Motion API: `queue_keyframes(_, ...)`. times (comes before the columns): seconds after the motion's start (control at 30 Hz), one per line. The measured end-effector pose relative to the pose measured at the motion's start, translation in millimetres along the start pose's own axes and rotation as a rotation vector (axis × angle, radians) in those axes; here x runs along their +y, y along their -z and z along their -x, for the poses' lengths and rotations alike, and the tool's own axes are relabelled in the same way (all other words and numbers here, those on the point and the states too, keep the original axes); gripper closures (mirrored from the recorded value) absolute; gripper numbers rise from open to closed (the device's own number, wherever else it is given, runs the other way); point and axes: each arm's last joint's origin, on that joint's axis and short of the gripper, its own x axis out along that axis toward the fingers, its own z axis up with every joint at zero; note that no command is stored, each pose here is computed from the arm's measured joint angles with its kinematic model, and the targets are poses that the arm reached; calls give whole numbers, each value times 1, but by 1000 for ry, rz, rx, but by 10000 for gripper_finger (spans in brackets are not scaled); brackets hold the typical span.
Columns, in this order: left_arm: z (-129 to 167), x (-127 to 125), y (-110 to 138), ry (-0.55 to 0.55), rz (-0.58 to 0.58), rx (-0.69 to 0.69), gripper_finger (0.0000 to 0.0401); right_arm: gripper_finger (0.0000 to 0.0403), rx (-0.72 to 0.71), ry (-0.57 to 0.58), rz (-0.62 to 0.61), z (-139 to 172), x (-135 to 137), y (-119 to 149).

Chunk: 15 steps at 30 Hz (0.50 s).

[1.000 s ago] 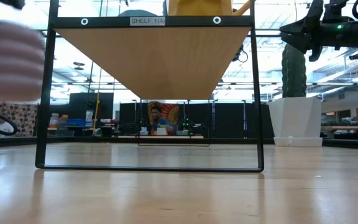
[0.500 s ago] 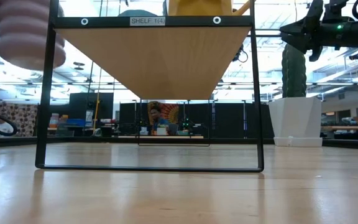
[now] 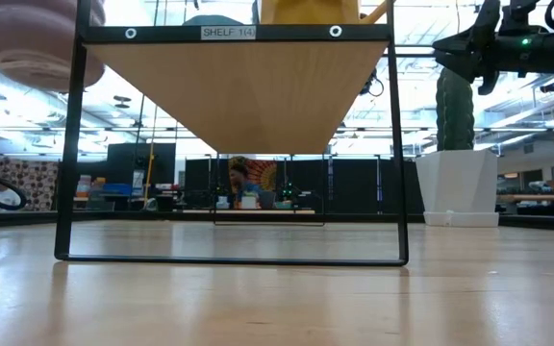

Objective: Place coffee mugs
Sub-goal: Put the violet mug on the shelf

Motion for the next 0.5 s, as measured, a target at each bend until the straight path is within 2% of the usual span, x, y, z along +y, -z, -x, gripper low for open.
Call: queue_keyframes(0.5, 4, -8, -44, -73, -154, -49, 350, 214, -2, 3, 0, 0, 0, 0)
